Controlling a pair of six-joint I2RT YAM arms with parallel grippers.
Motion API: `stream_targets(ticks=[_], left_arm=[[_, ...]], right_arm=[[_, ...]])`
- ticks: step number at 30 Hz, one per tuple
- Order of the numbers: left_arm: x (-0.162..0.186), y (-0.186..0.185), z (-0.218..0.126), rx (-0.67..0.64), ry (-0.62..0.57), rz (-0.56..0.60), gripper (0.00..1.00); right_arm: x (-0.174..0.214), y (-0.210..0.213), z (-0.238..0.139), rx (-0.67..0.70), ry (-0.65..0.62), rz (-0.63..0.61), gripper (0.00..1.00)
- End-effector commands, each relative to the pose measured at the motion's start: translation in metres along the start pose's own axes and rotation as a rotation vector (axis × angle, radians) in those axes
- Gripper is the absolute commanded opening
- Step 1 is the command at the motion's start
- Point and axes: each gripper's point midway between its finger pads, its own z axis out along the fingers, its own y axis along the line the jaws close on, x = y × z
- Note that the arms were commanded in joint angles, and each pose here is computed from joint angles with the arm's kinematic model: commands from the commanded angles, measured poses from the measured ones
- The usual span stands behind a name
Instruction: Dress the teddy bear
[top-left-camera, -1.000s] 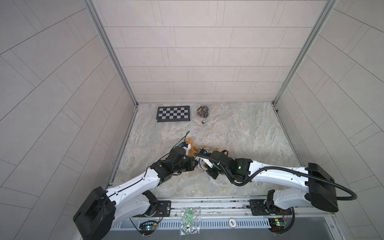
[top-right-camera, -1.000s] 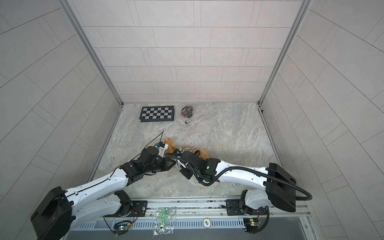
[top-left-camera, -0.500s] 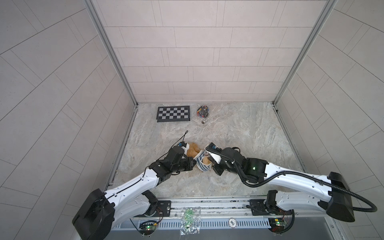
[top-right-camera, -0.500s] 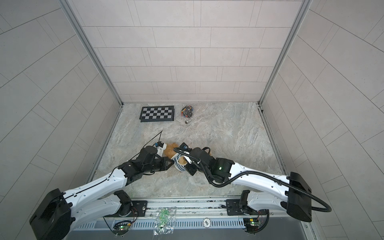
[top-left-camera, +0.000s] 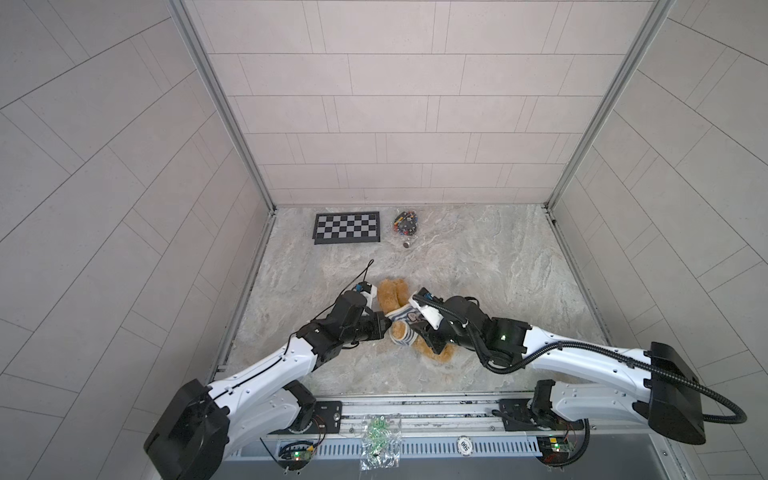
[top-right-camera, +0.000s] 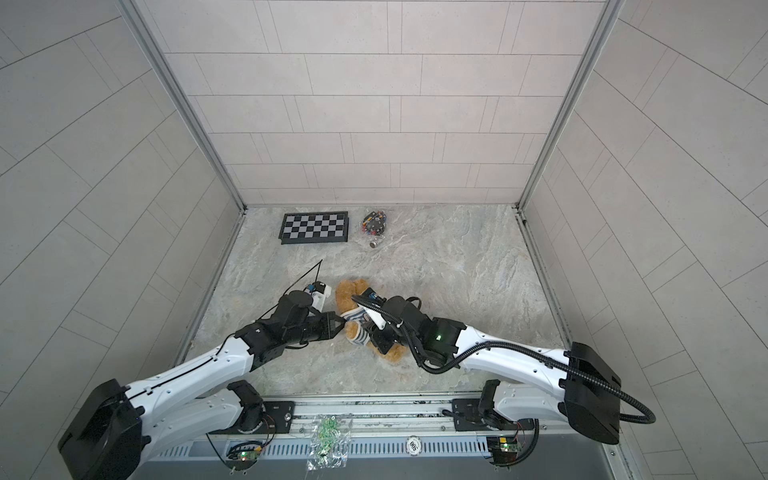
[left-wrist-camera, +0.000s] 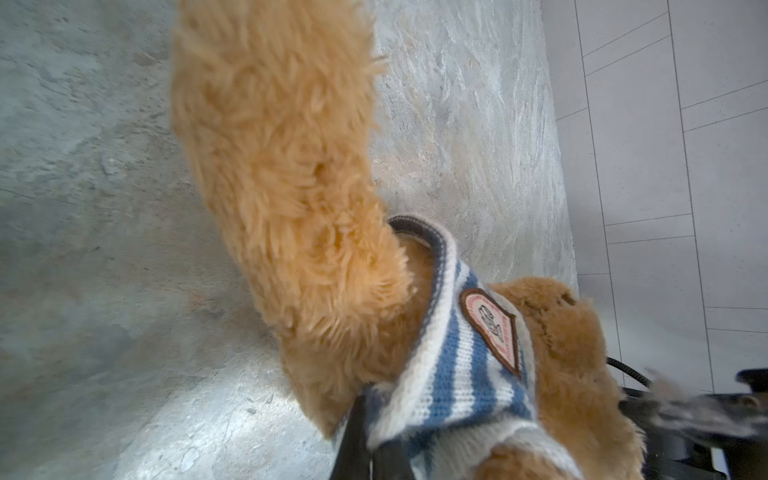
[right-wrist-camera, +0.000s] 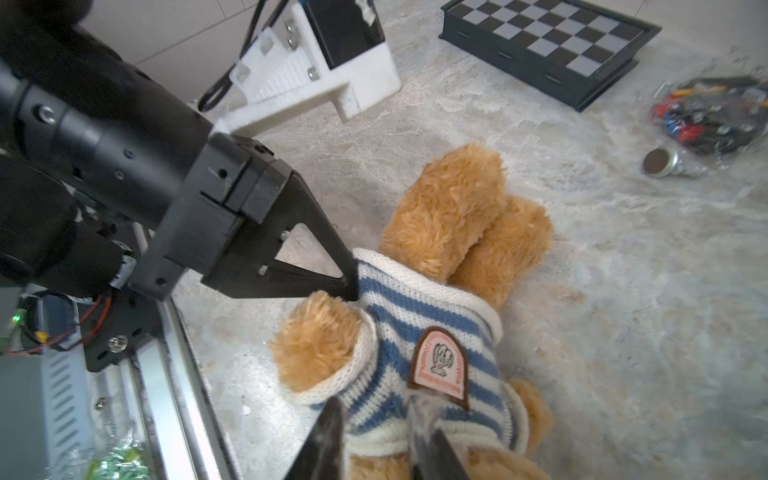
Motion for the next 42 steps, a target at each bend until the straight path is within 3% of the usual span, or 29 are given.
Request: stream_targets(ticks=[1,5,17,22,28,35,42], left_arm=[[-0.005,-0.005,0.001,0.028,-0.015,-0.009,0.0],[-0.005,-0.006,0.001,0.031,-0.018,-0.012,0.0],[-0.005,-0.008,0.0,0.042,-0.016,-0.012,0.0],[-0.005,-0.008,-0.002,0.043,-0.02,-0.014,0.0],[-0.004,-0.005,0.001,0.031,-0.013,-0.01,0.0],[-0.003,0.002,-0.001,-0.014,-0.005,0.015,0.0],[0.003,0.022,-0.003,-0.107,0.011,0.055,0.0]], right_arm=[[-0.012,0.016,-0.001,-0.081,-0.044,-0.018,0.39],[-0.02,0.025,0.005,-0.102,-0.047,-0.04,0.44],[-0.021,0.021,0.032,-0.065,0.008,-0.075,0.44],[-0.018,0.025,0.038,-0.085,0.034,-0.089,0.32],[-0.032,0.026,0.026,-0.081,0.019,-0.114,0.01],[-0.053,0.016,0.001,-0.023,-0.069,-0.106,0.0],[-0.071,0.005,-0.015,-0.006,-0.183,0.0,0.0]])
